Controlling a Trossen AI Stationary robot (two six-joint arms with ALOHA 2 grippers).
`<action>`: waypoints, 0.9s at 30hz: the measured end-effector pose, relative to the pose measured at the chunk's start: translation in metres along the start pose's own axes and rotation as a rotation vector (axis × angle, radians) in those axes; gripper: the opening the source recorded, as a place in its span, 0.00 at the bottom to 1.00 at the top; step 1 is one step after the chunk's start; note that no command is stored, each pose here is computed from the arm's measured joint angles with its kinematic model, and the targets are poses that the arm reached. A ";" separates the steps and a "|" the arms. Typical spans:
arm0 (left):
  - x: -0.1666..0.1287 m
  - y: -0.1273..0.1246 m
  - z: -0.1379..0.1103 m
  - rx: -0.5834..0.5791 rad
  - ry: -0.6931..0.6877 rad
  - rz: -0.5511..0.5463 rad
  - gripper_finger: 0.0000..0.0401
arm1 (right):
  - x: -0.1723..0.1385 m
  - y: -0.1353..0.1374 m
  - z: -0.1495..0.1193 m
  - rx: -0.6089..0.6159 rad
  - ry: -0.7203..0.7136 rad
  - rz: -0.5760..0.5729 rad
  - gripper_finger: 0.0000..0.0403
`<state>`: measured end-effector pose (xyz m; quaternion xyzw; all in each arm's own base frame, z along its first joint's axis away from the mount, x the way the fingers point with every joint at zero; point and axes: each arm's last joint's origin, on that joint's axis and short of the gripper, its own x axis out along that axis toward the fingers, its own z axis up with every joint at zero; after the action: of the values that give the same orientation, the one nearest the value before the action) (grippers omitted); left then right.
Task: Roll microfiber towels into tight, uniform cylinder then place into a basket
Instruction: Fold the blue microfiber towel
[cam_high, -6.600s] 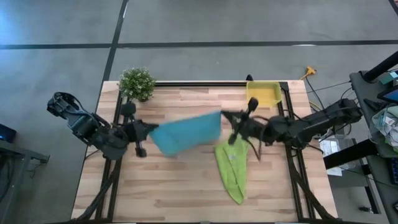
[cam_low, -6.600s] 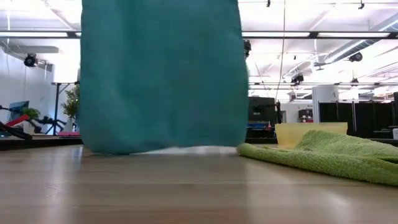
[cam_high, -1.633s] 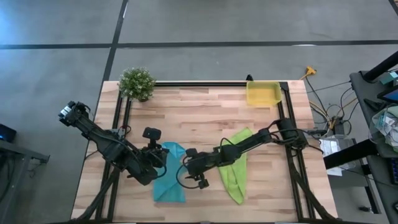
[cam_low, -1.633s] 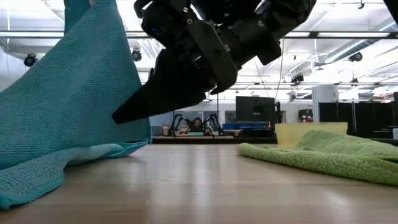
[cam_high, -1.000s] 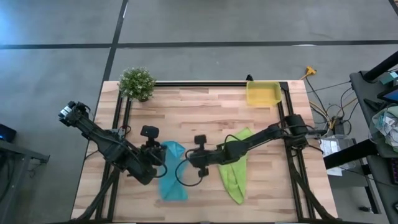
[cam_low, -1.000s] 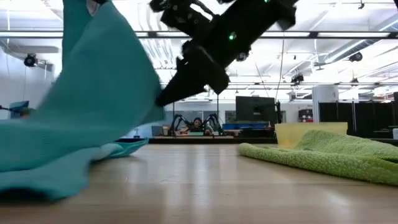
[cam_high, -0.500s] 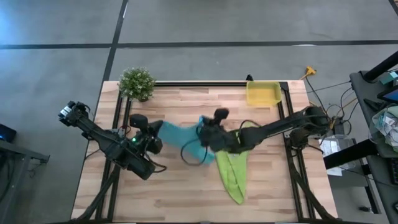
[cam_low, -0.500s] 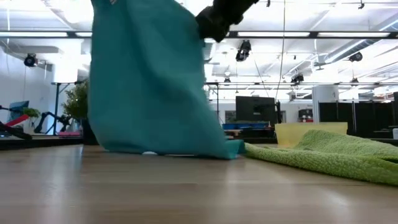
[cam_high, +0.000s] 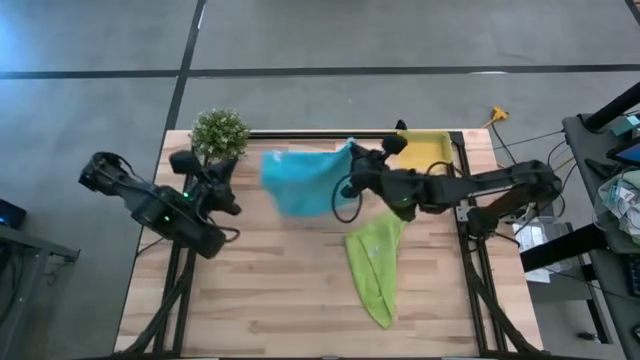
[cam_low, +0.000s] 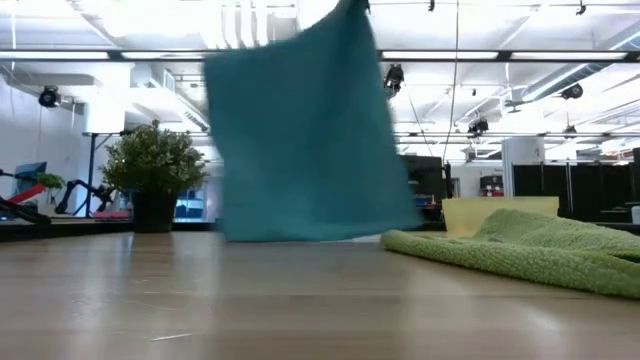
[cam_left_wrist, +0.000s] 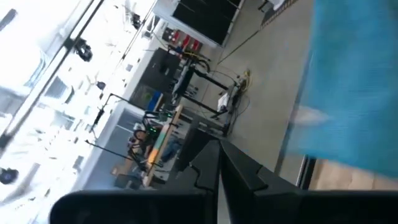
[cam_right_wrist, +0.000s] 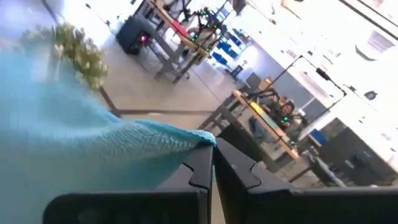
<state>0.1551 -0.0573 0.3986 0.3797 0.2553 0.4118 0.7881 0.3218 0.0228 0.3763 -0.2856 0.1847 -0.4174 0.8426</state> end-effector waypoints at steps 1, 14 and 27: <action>0.000 0.004 -0.002 -0.022 -0.002 -0.003 0.00 | 0.000 -0.003 0.000 0.011 -0.012 0.017 0.02; -0.003 -0.031 0.013 -0.218 -0.018 -0.604 0.01 | 0.002 0.016 -0.003 -0.020 -0.132 0.330 0.02; 0.015 -0.130 -0.006 -0.425 -0.171 -0.913 0.47 | 0.001 0.031 -0.012 0.029 -0.056 0.377 0.02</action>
<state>0.2180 -0.0914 0.2884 0.0929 0.2402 0.0357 0.9656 0.3347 0.0334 0.3475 -0.2455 0.2053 -0.2466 0.9148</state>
